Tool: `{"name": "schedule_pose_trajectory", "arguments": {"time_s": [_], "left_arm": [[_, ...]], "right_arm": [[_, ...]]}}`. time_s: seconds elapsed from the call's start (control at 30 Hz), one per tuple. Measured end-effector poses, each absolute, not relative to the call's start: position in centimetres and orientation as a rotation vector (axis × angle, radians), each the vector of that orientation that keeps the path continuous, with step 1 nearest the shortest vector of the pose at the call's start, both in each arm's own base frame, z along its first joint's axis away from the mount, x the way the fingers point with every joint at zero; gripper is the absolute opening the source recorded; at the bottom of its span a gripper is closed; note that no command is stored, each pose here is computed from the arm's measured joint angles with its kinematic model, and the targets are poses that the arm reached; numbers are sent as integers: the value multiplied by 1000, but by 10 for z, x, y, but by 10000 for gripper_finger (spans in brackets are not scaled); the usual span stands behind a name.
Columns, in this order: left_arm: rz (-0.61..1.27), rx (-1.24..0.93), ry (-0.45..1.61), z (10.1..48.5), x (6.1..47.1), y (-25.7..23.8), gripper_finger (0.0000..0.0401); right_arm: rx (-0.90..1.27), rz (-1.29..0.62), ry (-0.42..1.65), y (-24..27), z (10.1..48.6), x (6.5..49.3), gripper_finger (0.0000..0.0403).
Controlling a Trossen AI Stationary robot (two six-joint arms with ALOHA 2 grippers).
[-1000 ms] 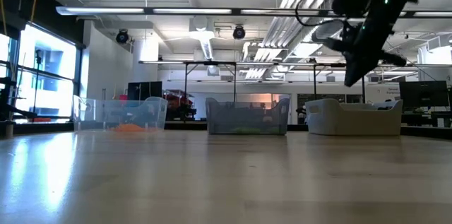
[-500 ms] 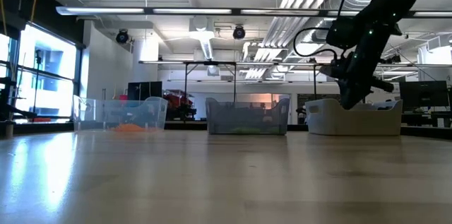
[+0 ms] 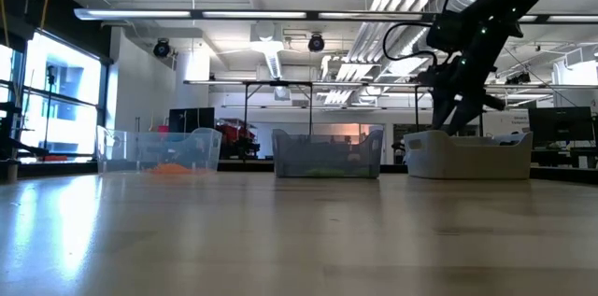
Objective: Sort Halloween decoration
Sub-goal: Put the black spider toy into the white bin
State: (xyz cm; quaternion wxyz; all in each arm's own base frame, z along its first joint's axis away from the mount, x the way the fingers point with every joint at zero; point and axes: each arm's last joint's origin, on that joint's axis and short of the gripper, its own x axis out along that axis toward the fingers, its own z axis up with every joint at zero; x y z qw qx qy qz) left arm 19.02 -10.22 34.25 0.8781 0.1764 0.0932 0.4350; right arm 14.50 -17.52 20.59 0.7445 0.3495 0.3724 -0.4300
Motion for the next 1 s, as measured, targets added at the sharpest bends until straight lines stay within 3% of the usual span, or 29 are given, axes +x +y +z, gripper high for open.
{"name": "schedule_pose_trajectory", "arguments": {"time_s": [0.17,0.4,0.77,1.0], "left_arm": [[852,351,212,336,188,-101,174],[711,161,310,319,169,-89,174],[632,45,548,301,143,-84,174],[488,-58,853,291,129,-90,174]], "right_arm": [[798,-910,832,-170,211,145,178],[779,-809,753,-140,233,155,151],[735,-546,504,-54,269,195,133],[763,-412,423,18,268,223,133]]}}
